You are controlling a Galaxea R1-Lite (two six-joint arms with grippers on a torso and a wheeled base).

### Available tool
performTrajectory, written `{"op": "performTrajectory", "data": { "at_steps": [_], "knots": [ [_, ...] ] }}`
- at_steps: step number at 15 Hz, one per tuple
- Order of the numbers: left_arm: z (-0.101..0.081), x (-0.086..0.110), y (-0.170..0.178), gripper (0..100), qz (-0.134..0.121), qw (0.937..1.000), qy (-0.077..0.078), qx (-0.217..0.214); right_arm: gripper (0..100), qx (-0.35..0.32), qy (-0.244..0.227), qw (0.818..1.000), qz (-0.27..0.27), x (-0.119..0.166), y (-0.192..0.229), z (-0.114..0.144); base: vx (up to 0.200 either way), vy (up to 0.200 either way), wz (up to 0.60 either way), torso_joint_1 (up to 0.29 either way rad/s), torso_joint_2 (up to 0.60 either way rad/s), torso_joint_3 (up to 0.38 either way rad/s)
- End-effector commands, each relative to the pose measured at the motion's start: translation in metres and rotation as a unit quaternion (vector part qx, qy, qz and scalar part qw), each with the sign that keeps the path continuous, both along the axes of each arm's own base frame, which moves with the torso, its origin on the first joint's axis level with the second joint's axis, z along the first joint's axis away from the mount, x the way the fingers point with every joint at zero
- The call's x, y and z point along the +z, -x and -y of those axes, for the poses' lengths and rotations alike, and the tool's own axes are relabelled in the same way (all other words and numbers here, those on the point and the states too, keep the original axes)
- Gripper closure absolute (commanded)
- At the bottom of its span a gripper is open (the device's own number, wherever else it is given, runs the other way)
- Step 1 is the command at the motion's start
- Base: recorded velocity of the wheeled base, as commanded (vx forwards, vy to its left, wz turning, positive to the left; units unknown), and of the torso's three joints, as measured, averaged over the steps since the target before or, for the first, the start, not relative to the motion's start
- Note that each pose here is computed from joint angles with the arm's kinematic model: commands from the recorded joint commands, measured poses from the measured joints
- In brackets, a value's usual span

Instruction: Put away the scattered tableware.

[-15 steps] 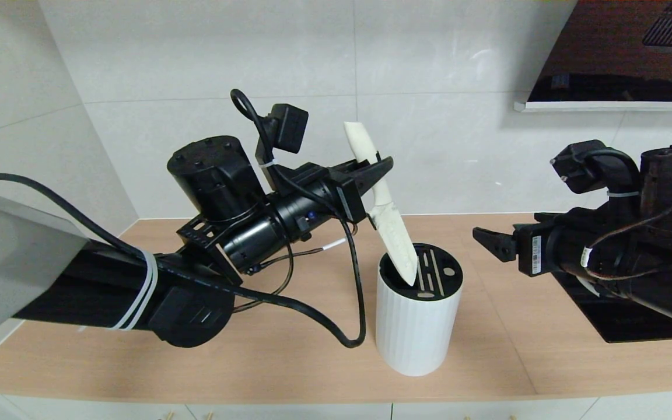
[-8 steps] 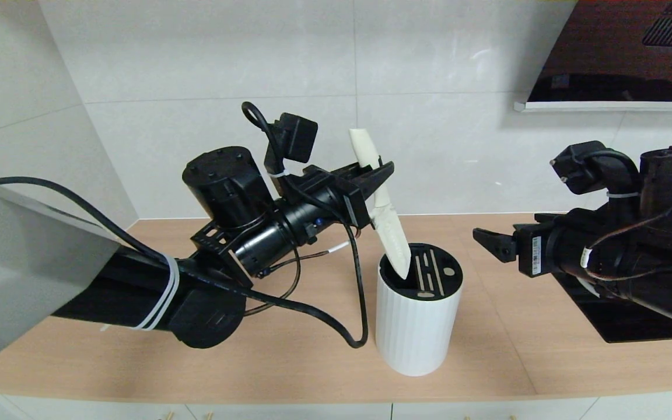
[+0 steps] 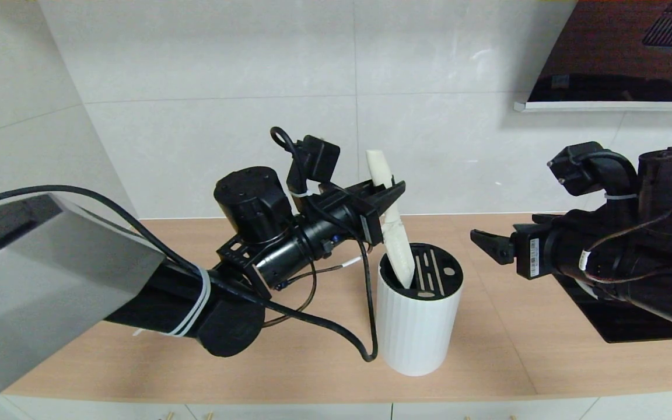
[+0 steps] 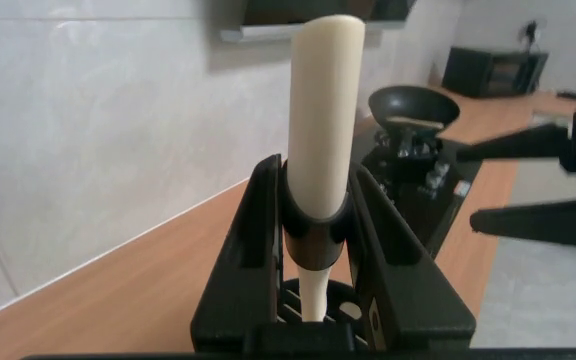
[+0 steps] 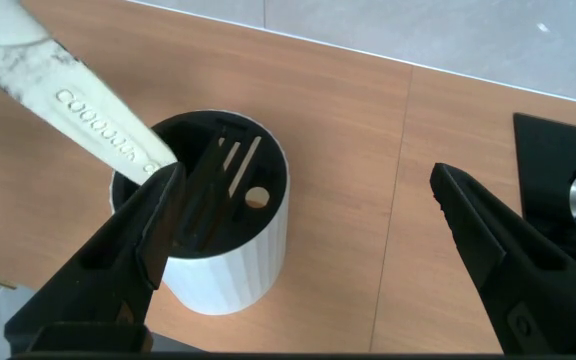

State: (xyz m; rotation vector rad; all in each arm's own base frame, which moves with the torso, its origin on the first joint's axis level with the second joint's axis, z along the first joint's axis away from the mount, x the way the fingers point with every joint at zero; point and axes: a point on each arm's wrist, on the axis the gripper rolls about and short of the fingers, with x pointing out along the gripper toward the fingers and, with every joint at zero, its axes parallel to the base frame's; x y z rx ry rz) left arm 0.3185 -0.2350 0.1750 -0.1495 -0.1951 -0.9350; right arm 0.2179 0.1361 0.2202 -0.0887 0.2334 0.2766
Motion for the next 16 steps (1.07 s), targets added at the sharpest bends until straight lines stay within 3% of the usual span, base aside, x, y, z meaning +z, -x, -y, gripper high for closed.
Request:
{"op": "performTrajectory", "data": {
  "at_steps": [1, 5, 16],
  "knots": [
    [0.011, -0.017, -0.001, 100, -0.008, 0.9999, -0.013, -0.004, 0, 0.003, 0.001, 1.000, -0.001, -0.001, 0.002, -0.001, 0.000, 0.000, 0.00, 0.000, 0.00, 0.000],
    [0.021, -0.020, 0.005, 100, 0.006, 0.9997, -0.023, -0.010, 0, 0.003, 0.001, 1.000, -0.001, -0.001, 0.002, -0.001, 0.000, 0.000, 0.00, 0.000, 0.00, 0.000],
    [0.036, -0.053, -0.003, 100, -0.018, 0.9987, -0.046, -0.011, 0, 0.003, 0.002, 1.000, -0.004, -0.003, 0.001, -0.001, 0.000, 0.000, 0.00, 0.000, 0.00, 0.000]
  ]
}}
